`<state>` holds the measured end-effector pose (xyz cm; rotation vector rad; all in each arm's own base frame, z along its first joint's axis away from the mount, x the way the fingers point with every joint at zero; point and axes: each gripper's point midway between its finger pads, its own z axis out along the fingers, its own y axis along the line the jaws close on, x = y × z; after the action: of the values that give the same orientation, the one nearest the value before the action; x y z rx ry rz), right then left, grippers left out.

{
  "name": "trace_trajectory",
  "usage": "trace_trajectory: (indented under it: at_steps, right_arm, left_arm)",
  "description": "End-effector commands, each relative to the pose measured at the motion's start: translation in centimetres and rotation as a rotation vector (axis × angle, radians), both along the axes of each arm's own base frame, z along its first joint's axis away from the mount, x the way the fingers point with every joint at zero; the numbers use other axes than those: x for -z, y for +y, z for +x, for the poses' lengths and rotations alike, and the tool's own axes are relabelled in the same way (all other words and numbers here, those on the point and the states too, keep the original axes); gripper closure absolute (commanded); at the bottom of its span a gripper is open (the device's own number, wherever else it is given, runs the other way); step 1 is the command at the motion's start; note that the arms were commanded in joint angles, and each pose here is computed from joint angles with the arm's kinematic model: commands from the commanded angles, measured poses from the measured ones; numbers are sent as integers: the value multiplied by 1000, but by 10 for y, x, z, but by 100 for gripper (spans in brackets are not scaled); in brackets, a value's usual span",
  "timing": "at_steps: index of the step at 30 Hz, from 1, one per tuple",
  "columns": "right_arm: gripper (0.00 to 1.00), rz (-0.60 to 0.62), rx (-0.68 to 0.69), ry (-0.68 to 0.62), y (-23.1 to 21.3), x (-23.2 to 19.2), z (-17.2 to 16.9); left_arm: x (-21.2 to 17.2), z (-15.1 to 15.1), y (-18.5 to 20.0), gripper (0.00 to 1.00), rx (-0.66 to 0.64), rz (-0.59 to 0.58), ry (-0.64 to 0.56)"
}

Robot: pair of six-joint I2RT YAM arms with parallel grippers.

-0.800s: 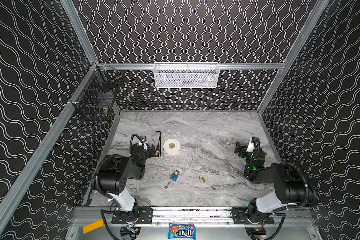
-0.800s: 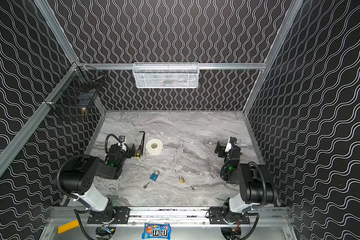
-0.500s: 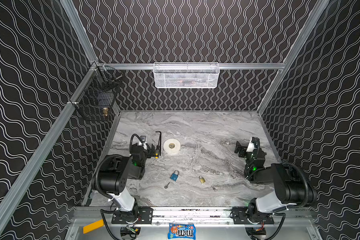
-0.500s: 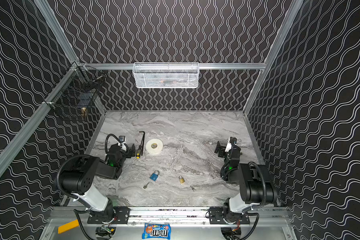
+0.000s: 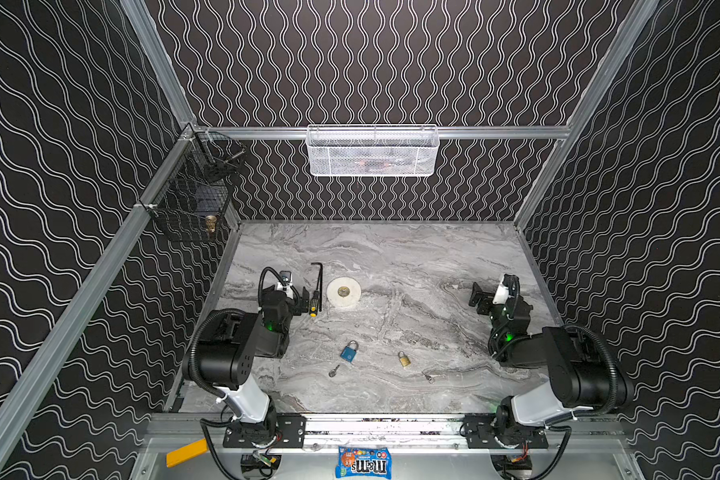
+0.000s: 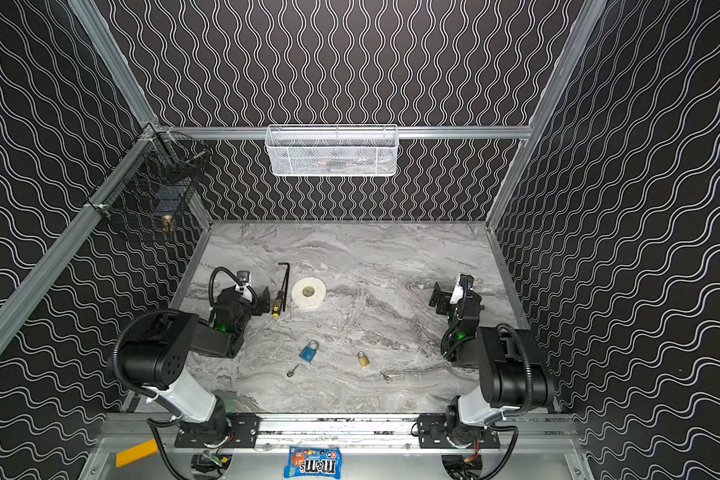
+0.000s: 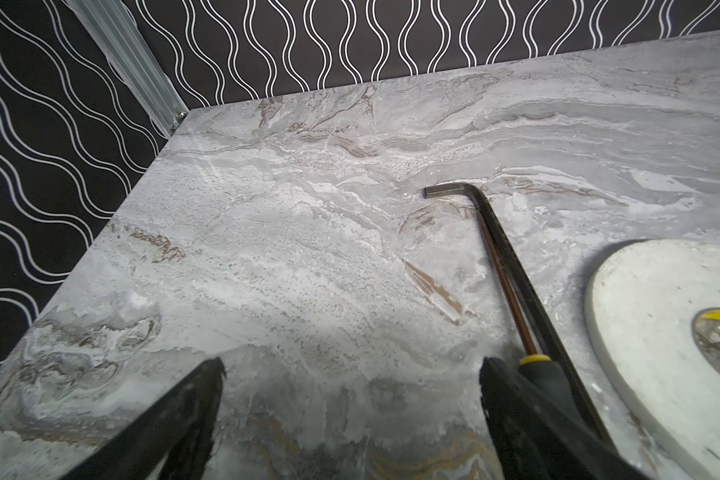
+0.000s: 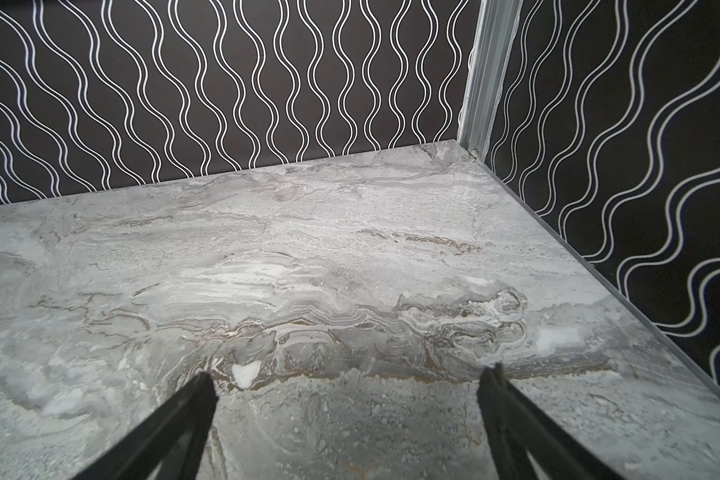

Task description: Unlock with the key

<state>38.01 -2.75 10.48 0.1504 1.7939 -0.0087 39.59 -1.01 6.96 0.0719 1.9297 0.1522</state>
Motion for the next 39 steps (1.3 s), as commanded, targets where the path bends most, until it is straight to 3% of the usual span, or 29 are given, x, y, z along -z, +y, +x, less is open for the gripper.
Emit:
trace_trajectory:
  at_steps: [1,22,36,39]
  right_arm:
    - [1,-11,-10,-48,2,-12,3]
    - [1,-10,-19,-57,3,-14,1]
    - [1,25,34,-59,-4,-46,-6]
    - [1,103,83,-77,-10,-67,-11]
  left_arm:
    - [-6,3,-1,1,10,8,-20]
    - [-9,0,1,1,0,12,-37]
    - [-59,-27,-3,1,34,-21,-142]
    - [-69,-31,-6,1,41,-62,-140]
